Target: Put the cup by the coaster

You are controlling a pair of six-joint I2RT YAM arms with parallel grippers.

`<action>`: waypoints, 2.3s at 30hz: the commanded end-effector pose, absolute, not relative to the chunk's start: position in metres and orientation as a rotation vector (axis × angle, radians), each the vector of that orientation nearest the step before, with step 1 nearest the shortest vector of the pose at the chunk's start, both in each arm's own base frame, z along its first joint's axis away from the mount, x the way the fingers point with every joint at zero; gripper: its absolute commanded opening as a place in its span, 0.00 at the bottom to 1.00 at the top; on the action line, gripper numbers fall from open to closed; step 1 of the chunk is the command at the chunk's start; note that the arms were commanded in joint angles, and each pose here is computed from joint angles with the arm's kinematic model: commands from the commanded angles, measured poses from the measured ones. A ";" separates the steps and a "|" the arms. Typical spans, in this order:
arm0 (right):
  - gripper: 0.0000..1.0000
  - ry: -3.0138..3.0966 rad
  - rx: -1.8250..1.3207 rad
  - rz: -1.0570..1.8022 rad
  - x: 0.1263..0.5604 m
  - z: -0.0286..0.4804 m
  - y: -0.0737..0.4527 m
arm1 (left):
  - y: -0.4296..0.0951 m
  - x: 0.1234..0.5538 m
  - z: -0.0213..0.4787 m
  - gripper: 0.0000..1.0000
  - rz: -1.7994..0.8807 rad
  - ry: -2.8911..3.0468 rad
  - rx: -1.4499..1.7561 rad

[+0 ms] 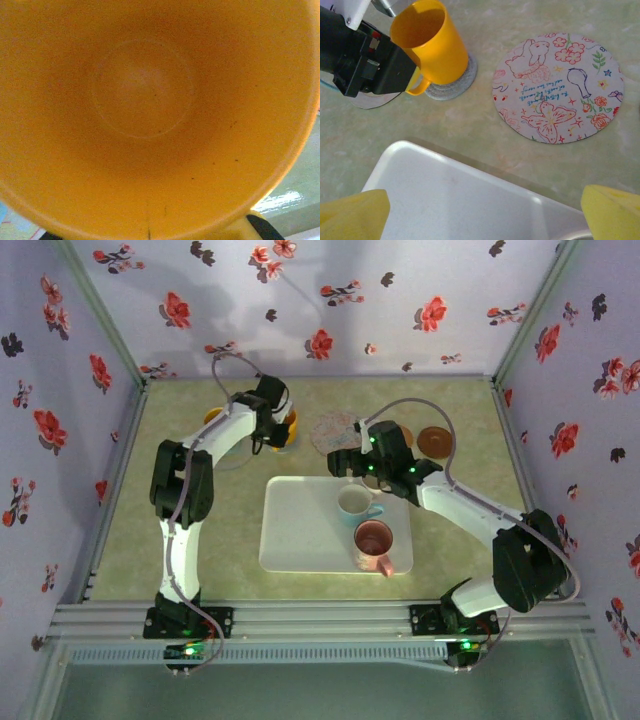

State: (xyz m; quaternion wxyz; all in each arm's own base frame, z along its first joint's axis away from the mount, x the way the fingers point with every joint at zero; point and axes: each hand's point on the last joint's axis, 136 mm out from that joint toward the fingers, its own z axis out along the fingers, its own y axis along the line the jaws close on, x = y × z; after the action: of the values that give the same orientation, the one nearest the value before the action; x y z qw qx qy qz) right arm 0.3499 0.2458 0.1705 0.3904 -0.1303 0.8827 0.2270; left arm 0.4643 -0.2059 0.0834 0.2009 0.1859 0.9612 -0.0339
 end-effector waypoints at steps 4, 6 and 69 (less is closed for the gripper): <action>0.99 2.209 -0.332 0.592 0.356 0.182 0.247 | -0.198 0.473 0.088 0.00 -0.058 2.653 0.510; 0.99 2.209 -0.333 0.592 0.356 0.181 0.248 | -0.197 0.472 0.085 0.00 -0.056 2.660 0.512; 1.00 2.245 -0.486 0.494 0.258 0.232 0.184 | -0.213 0.414 0.257 1.00 -0.405 2.206 0.519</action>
State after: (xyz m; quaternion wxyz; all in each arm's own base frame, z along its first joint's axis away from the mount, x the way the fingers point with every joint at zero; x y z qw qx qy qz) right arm 0.2765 0.1952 0.2369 0.4080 -0.1710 0.8728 0.2062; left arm 0.4225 -0.2003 0.2301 0.3678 0.1847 0.9038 -0.1174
